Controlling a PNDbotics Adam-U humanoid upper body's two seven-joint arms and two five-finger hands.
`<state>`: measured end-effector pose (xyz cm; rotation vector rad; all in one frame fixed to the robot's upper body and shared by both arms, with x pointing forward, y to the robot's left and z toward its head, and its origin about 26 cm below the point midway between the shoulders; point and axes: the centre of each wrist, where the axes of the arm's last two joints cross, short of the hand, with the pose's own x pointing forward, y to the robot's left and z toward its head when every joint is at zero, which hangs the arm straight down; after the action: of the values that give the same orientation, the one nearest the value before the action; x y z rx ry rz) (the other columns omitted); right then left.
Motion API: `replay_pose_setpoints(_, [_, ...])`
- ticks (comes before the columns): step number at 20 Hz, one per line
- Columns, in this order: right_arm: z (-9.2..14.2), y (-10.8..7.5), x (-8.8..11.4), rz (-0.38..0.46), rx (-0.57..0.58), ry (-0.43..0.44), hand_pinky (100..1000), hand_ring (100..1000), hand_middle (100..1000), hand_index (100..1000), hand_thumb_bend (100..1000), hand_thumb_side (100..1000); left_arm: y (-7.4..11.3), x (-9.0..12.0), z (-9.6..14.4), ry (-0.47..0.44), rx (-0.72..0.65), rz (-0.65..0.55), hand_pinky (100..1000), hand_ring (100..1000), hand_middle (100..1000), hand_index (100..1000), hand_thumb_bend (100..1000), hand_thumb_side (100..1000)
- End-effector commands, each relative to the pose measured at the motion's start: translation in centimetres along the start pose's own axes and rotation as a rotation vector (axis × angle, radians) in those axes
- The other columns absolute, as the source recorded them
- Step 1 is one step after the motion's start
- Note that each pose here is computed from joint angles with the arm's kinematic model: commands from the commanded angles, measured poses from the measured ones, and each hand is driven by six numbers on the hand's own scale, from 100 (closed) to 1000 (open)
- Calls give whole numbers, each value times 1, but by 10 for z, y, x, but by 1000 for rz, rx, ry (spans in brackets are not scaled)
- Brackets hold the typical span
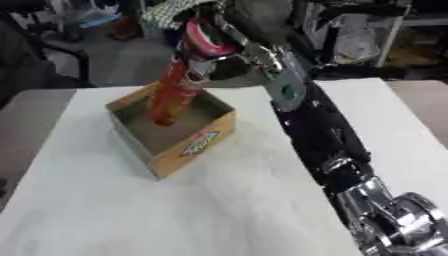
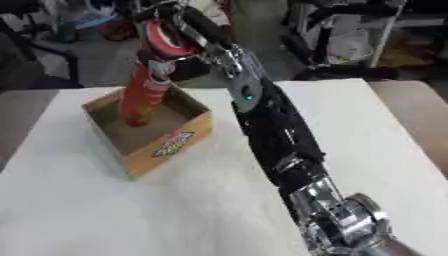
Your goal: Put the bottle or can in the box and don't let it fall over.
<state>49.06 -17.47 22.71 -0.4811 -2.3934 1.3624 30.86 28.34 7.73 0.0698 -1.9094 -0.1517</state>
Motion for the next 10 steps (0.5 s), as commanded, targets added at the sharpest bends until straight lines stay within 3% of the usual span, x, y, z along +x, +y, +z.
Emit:
replay_pose_setpoints(1, [-6,-9,-1,65,54,-12,906,841,812,999,241,553,2,7,-5,-28,-6,-10,806,746,827,986,227,1000])
replay_pose_setpoints(2, [-7,-9,-1,81,74,-16,920,854,823,1000,255,564,2,7,-5,-28,-6,-11,806,746,827,986,227,1000])
replay_pose_setpoints(3, [-9,-11,0,98,91,-23,1000,952,906,1000,330,613,2,7,-5,-27,-6,-12,806,746,827,986,227,1000])
replay_pose_setpoints(5, [-12,-13,1,130,115,-32,1000,1000,964,1000,338,644,2,7,-5,-27,-5,-12,806,746,827,987,226,1000])
replay_pose_setpoints(10, [-20,-16,6,194,123,-46,1000,1000,1000,1000,359,647,2,7,-5,-27,-9,-9,807,746,827,987,226,1000])
